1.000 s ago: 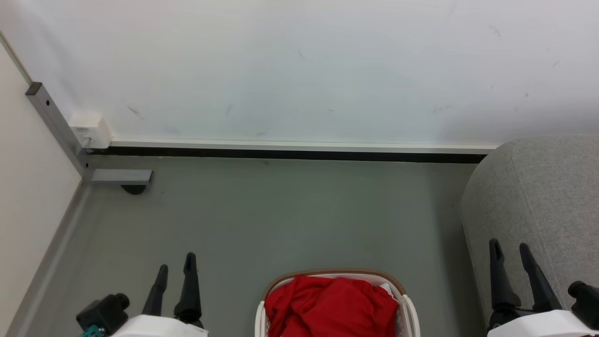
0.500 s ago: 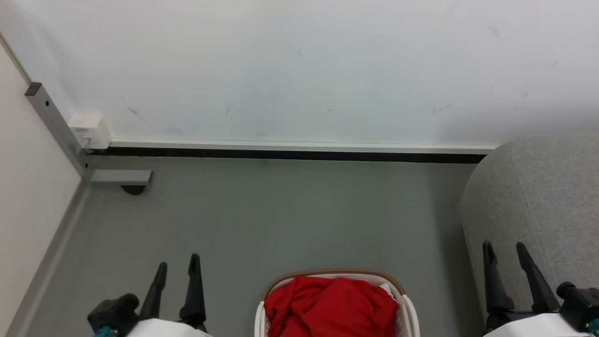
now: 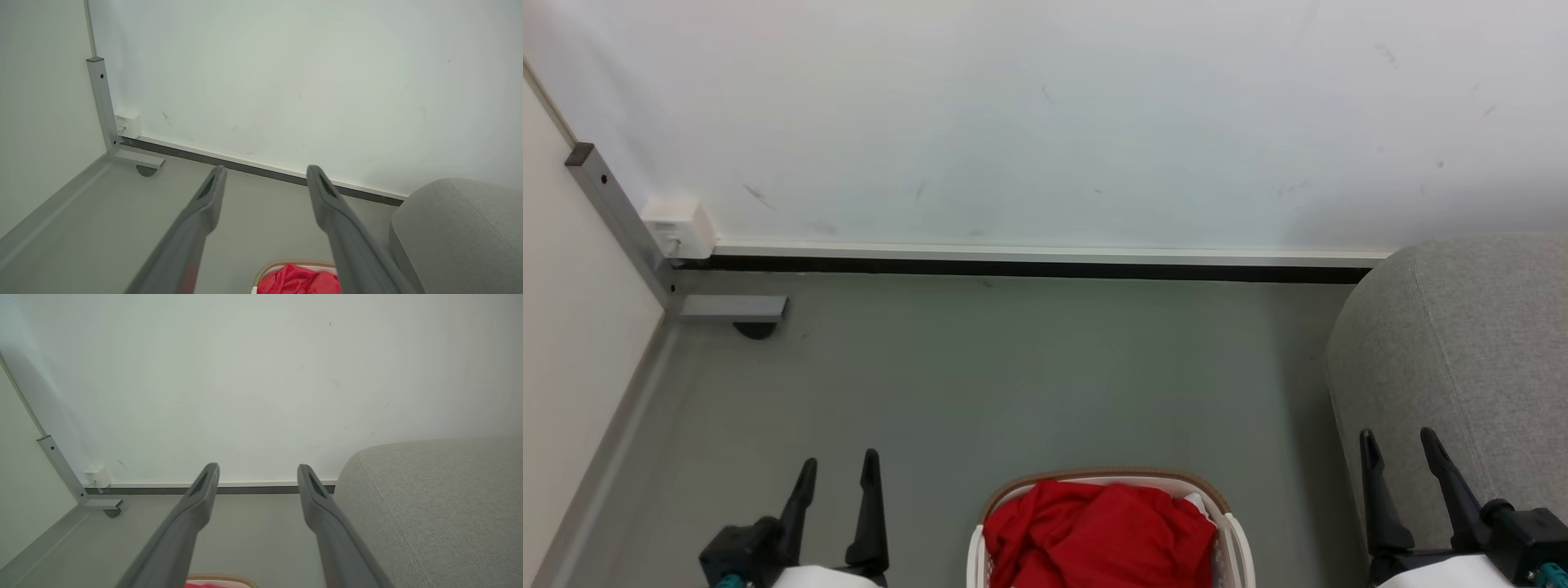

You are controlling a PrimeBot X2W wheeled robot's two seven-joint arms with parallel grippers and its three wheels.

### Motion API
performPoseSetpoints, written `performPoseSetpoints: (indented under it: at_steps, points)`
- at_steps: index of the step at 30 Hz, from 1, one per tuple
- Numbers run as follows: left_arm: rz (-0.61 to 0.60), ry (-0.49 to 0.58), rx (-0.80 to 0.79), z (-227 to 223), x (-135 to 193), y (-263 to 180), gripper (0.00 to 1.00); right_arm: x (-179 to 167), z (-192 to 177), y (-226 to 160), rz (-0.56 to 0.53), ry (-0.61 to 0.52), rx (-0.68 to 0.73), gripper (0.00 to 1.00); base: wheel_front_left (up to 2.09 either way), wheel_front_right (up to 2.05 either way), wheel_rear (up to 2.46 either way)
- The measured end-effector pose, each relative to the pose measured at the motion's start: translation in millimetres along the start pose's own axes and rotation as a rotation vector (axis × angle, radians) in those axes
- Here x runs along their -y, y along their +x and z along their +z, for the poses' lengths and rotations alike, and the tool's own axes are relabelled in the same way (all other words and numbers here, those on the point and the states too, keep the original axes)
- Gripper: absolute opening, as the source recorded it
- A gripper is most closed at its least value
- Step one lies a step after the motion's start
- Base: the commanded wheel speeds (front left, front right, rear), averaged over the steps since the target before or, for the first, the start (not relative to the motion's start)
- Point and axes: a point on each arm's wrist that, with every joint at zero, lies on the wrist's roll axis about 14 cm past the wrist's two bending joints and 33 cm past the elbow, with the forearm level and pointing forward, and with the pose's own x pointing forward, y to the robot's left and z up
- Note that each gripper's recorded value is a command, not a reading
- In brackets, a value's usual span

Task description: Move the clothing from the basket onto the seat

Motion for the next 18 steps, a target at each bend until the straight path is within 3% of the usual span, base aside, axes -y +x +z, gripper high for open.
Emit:
performPoseSetpoints:
  at_steps: [18]
  points:
    - [-0.012, 0.144, 0.009, -3.8, -3.2, -2.3, 1.0, 7.1, -4.7, -2.8, -0.016, -0.06, 0.0, 1.0, 0.0, 0.0, 0.0]
